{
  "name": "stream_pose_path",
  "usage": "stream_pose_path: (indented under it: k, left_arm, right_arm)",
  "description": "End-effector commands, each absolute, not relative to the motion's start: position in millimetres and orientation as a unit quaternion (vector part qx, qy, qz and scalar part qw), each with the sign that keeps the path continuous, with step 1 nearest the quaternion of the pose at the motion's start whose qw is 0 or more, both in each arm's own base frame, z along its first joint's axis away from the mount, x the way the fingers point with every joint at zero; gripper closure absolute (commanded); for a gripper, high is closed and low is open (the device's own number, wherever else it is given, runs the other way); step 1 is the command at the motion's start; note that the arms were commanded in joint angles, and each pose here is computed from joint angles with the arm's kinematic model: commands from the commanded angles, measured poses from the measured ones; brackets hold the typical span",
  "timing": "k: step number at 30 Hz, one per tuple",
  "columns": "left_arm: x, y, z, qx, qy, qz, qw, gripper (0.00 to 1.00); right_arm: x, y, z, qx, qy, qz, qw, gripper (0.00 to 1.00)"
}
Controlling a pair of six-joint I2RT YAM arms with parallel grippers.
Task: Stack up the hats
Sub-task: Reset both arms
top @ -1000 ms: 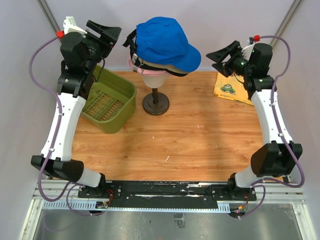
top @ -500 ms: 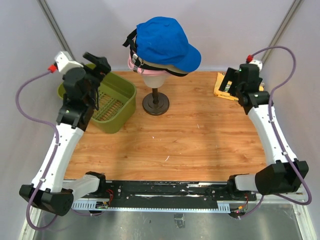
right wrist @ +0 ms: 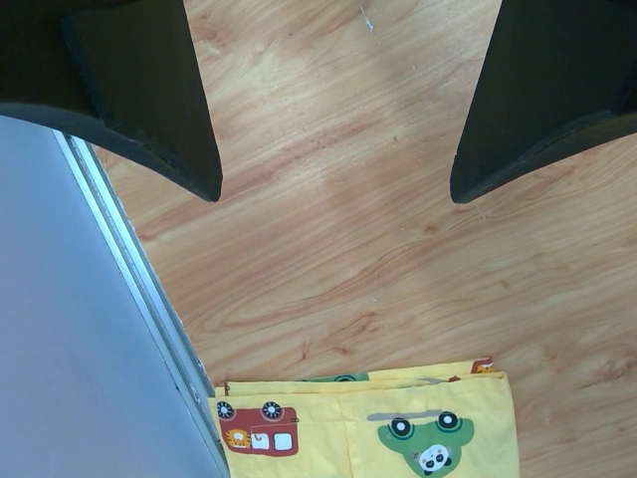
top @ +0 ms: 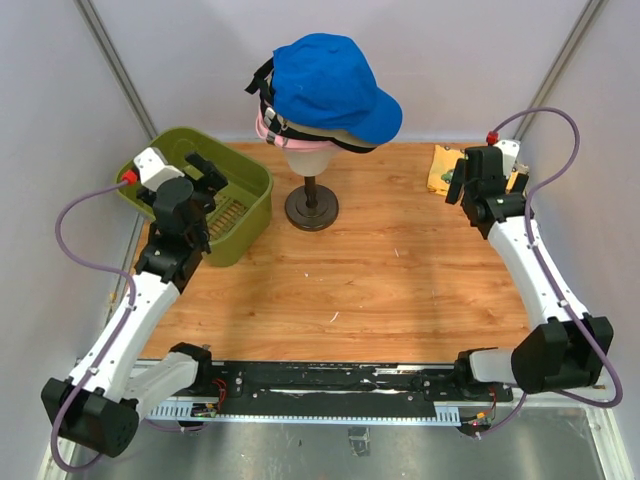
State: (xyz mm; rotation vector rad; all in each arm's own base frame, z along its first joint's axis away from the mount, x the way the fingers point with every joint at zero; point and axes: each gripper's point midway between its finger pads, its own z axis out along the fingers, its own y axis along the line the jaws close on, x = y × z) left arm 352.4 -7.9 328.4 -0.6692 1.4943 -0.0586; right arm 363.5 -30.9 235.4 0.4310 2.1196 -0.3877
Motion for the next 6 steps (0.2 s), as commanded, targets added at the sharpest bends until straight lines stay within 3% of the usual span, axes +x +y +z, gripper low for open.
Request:
stream_pose_path:
  k: [1, 6]
  left_arm:
    - [343.3, 1.4, 344.9, -0.300, 0.636, -0.015, 0.711, 0.00]
    - [338.3, 1.4, 336.4, -0.293, 0.638, -0.016, 0.712, 0.00]
  right_arm:
    - [361.8, -32.8, 238.3, 0.187, 0.845, -0.156, 0.477, 0.02]
    - [354.7, -33.2, 230.4, 0.191, 0.845, -0.153, 0.476, 0.02]
